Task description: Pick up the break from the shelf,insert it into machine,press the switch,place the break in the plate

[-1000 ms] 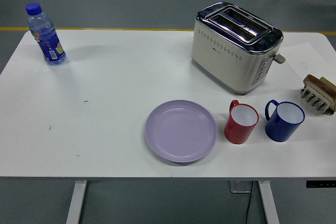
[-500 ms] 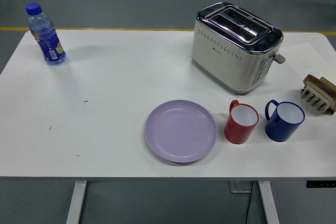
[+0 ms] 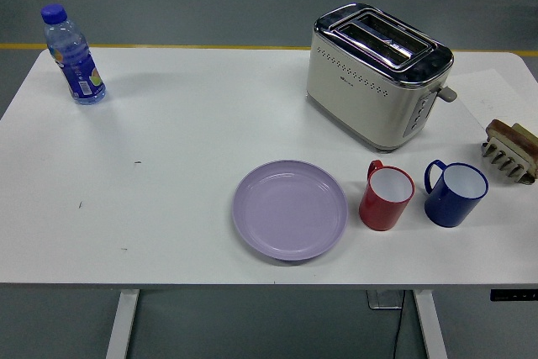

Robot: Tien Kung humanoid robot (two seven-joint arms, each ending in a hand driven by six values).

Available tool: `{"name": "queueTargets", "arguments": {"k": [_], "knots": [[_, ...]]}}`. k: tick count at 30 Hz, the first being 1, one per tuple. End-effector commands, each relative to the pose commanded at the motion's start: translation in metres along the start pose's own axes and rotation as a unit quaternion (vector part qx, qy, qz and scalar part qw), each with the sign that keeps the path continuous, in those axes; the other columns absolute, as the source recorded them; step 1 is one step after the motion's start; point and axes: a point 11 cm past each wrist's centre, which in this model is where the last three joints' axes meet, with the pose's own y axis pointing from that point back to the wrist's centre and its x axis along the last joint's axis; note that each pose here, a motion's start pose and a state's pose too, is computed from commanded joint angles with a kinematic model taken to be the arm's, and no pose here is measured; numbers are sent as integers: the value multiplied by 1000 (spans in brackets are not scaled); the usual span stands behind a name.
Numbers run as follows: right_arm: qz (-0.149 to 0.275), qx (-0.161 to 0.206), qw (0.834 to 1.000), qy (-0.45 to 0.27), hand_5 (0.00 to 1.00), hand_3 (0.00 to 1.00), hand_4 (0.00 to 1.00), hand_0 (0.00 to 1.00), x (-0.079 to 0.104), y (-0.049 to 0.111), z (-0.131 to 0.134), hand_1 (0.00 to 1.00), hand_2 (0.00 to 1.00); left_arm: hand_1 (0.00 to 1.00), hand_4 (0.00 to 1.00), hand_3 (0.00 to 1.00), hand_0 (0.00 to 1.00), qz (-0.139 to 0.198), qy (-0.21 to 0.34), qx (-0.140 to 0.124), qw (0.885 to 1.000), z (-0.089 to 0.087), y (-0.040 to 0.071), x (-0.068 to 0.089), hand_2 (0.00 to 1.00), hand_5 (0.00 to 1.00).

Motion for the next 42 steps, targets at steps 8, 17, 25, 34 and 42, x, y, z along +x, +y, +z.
{"name": "queueTargets", "arguments": {"k": [8,17,25,34,42], "knots": [[8,-8,999,-46,171,665,602,717,3,-1,2,679,717,617,430,609,654,2,5,-3,1000,3,0,1,666,878],[11,-6,999,-42,171,664,599,716,4,-1,1,679,717,617,431,609,654,0,6,-5,1000,5,1,-1,667,878],[1,16,996,86,153,695,614,751,-7,-1,-5,706,749,616,431,610,654,-2,5,-4,1000,4,1,-1,666,877],[-34,9,964,264,115,744,668,813,-23,-4,-2,747,787,616,432,609,654,-2,3,-3,1000,2,0,-2,666,878],[-102,3,903,418,100,840,788,911,-52,-3,6,812,869,617,432,609,654,-2,4,-2,1000,2,0,-2,664,879]]}}
